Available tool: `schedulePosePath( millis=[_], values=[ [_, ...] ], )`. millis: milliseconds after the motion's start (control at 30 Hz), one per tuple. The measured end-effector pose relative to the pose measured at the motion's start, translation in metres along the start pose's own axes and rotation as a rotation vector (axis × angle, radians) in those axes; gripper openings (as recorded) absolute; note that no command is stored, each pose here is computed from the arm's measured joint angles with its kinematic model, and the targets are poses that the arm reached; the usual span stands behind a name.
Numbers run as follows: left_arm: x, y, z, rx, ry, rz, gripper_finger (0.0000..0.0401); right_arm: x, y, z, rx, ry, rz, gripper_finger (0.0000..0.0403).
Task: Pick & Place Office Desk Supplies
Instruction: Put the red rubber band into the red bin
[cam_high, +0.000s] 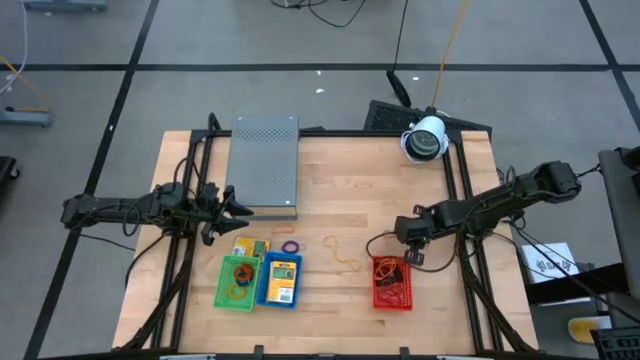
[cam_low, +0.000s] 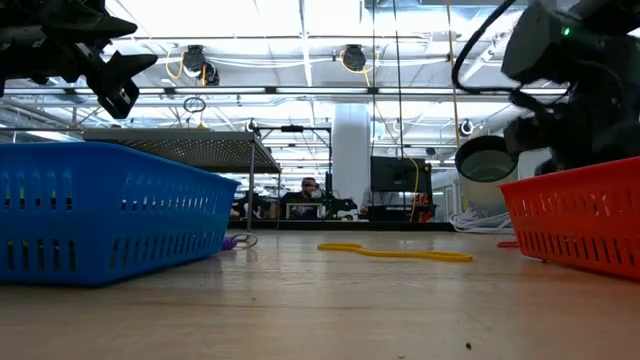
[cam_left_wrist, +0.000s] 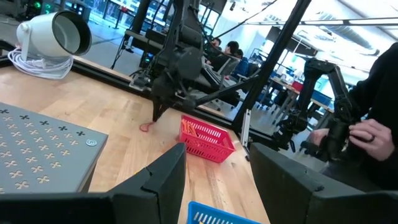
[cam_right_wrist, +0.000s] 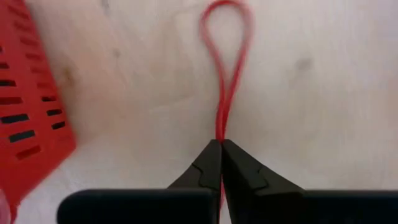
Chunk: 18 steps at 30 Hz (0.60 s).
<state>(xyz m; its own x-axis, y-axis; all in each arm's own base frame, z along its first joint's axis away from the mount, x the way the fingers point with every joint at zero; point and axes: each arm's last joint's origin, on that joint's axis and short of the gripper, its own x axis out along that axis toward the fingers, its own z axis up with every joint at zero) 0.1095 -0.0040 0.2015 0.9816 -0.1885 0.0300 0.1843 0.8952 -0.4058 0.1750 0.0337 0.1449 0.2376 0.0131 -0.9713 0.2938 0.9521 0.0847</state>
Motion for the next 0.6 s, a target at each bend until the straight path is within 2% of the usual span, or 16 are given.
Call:
schedulePosePath(
  millis=[267,433,600],
  values=[
    [0.000,0.000,0.000,0.000,0.000,0.000,0.0186,-0.030,-0.002,0.004,0.070,-0.235,0.042,0.0001],
    [0.000,0.000,0.000,0.000,0.000,0.000,0.0186,-0.053,0.001,0.011,-0.026,-0.467,0.130,0.0001],
    [0.000,0.000,0.000,-0.001,0.000,0.000,0.0186,-0.087,0.006,0.017,-0.126,-0.736,0.311,0.0001]
  ],
)
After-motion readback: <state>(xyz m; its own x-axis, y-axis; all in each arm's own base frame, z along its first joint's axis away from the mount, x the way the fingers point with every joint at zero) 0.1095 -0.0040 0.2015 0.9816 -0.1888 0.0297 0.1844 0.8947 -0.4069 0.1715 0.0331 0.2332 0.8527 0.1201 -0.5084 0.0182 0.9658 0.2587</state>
